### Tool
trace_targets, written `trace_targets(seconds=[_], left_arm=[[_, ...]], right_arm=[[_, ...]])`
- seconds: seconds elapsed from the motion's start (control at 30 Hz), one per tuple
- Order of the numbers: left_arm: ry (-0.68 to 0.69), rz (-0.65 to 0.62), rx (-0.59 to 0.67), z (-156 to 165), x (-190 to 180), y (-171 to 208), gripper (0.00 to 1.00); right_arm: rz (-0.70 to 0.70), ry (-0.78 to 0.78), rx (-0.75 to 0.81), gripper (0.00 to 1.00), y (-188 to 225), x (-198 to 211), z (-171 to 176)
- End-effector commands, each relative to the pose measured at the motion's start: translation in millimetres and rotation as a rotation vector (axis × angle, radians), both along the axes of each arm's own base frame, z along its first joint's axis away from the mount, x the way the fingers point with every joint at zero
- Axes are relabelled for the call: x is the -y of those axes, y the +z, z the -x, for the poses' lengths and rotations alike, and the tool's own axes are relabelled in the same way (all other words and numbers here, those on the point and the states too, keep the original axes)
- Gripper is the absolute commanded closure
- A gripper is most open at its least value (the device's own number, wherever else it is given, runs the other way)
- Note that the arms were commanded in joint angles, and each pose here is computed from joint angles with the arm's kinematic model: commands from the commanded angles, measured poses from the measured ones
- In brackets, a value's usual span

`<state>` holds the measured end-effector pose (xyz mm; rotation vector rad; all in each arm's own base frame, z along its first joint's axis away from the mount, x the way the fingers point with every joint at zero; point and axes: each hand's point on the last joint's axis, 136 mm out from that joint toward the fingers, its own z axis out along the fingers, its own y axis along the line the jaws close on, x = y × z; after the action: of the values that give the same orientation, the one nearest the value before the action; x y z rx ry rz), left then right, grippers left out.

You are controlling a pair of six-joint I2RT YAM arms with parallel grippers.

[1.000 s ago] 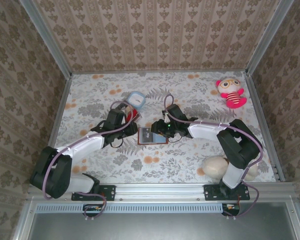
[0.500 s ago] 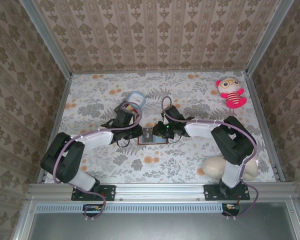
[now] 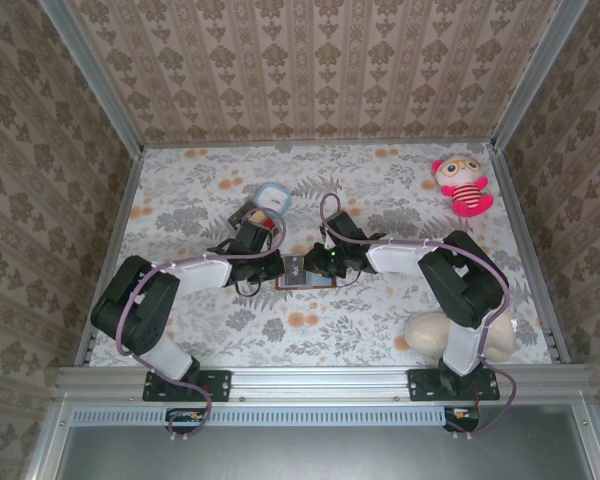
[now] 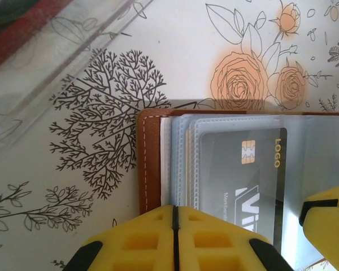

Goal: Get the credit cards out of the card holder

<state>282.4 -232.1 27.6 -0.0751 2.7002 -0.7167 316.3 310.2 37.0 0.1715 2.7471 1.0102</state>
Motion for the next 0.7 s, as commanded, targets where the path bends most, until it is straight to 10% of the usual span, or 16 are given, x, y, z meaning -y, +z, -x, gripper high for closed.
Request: trace_targets(seconds=[0.0, 0.67], left_arm=[[0.027, -0.033, -0.049, 3, -5, -9, 0.92], [0.01, -0.075, -0.108, 14, -12, -24, 0.94]], right_arm=[[0.011, 0.036, -0.024, 0.8, -8, -4, 5], [-0.071, 0.077, -0.036, 0.84, -9, -19, 6]])
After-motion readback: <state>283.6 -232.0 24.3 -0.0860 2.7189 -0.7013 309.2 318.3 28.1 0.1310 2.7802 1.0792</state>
